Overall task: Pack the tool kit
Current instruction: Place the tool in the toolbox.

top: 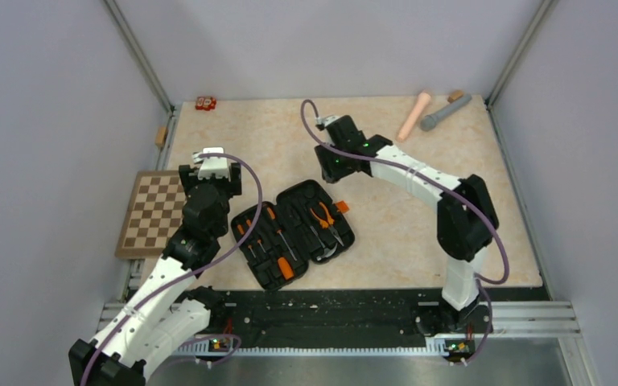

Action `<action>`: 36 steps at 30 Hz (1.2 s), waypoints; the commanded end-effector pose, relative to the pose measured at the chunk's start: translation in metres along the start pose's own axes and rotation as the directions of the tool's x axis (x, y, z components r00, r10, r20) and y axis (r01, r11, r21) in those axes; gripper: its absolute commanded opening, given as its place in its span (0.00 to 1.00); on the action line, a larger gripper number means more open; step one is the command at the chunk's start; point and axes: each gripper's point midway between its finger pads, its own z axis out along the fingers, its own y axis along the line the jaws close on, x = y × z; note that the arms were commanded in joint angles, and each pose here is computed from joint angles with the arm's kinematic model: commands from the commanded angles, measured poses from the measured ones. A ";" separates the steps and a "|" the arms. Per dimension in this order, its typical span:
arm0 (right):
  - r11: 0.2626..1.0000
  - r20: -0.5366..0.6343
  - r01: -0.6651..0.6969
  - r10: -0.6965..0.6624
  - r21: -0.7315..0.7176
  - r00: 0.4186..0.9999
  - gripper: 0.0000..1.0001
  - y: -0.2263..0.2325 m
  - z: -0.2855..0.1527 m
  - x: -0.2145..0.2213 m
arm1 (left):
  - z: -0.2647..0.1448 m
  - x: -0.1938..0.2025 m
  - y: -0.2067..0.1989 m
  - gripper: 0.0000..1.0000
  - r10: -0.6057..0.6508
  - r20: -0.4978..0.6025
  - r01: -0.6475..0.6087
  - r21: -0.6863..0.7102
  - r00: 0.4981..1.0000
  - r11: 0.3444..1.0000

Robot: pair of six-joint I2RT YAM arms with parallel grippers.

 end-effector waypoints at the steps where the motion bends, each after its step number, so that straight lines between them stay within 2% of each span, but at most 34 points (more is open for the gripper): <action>1: 0.993 -0.040 0.095 -0.098 -0.072 0.994 0.41 0.041 0.020 -0.004 | 0.003 -0.008 0.001 0.83 -0.022 0.045 0.023 -0.013 0.999 1.000; 8: 0.979 -0.074 0.175 -0.183 -0.102 0.980 0.44 0.076 0.051 -0.001 | 0.003 -0.007 0.001 0.83 -0.019 0.046 0.020 -0.014 0.999 1.000; 16: 0.979 -0.129 0.190 -0.197 -0.070 0.972 0.50 0.074 0.085 0.018 | 0.003 -0.008 0.002 0.83 -0.018 0.050 0.019 -0.014 0.999 1.000; 20: 0.980 -0.140 0.190 -0.197 -0.061 0.970 0.57 0.071 0.089 0.021 | 0.003 -0.008 0.002 0.83 -0.015 0.053 0.016 -0.014 0.998 1.000; 25: 0.980 -0.115 0.190 -0.196 -0.067 0.974 0.76 0.073 0.081 0.012 | 0.003 -0.008 0.001 0.83 -0.015 0.052 0.016 -0.010 0.999 1.000; 26: 0.979 -0.106 0.189 -0.197 -0.074 0.975 0.82 0.075 0.077 0.009 | 0.003 -0.007 0.001 0.83 -0.013 0.050 0.013 -0.010 0.999 1.000; 27: 0.979 -0.096 0.187 -0.194 -0.078 0.976 0.94 0.076 0.072 0.004 | 0.003 -0.007 0.001 0.83 -0.013 0.049 0.013 -0.011 0.999 1.000; 28: 0.980 -0.087 0.183 -0.190 -0.082 0.978 0.98 0.076 0.067 0.001 | 0.003 -0.007 0.001 0.83 -0.013 0.051 0.014 -0.010 0.999 1.000; 36: 0.985 0.019 0.170 -0.169 -0.038 0.985 0.98 0.069 0.021 -0.034 | 0.003 -0.007 0.000 0.83 -0.013 0.052 0.014 -0.006 0.999 1.000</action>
